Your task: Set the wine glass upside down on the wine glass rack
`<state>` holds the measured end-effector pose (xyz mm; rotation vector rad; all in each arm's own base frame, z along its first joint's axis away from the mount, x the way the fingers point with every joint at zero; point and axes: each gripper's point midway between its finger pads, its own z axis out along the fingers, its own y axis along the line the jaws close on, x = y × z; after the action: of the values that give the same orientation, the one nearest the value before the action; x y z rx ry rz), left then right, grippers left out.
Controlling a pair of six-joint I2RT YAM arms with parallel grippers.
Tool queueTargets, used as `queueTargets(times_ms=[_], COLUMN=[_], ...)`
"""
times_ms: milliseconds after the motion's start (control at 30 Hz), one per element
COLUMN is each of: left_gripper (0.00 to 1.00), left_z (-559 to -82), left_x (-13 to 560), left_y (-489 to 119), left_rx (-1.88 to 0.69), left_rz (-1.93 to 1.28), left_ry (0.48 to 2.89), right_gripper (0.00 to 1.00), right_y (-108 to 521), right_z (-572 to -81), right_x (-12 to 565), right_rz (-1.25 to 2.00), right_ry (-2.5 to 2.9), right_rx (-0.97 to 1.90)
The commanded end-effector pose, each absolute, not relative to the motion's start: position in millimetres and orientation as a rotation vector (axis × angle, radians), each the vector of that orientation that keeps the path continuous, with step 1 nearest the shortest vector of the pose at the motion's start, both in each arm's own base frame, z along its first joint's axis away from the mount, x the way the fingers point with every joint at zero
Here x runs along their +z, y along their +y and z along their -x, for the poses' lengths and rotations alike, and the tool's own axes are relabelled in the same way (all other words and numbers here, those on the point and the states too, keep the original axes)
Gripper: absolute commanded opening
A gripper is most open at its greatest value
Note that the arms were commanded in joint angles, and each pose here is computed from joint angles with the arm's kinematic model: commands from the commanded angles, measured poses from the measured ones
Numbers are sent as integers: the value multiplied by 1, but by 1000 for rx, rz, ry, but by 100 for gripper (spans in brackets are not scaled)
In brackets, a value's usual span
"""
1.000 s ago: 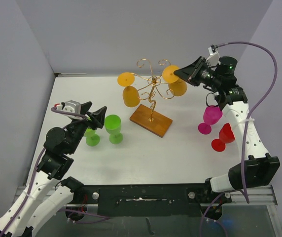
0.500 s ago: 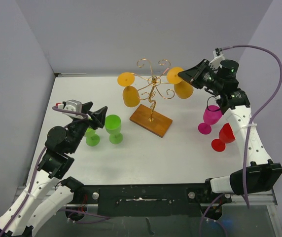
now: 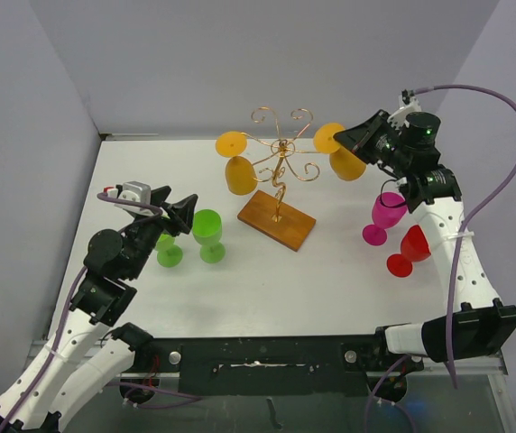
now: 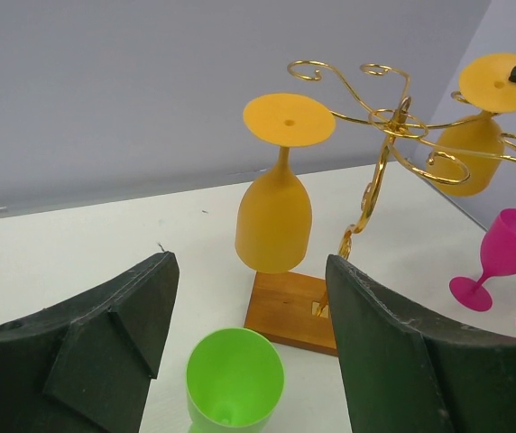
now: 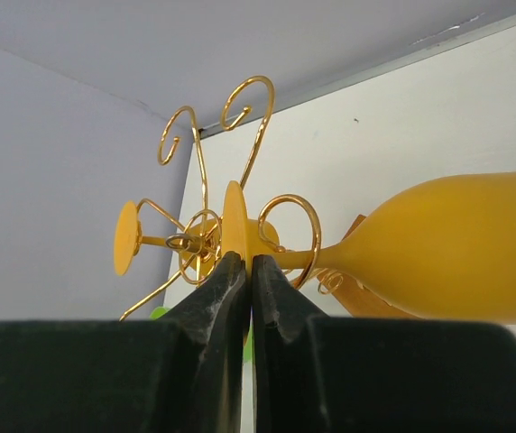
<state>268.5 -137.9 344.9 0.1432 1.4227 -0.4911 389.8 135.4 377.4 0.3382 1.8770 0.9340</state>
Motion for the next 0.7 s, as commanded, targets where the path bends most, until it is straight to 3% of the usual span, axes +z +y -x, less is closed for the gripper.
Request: queueTargets(times_ms=[0,300,667], left_gripper=[64,64,64], left_z=[-267,-269,-269], left_x=[355,353,353], left_y=[-138,-137,-138], left_rx=[-509,-503,-502], left_rz=[-138,-134,-137], left_ry=[1386,1394,1396], right_gripper=[0,7,29], right_y=[125,129,131], right_z=[-402,-417,-416], right_x=[388,383,380], right_rz=[-325,-303,-291], right_ry=[1824,1842,1860], right_rx=[884,922,926])
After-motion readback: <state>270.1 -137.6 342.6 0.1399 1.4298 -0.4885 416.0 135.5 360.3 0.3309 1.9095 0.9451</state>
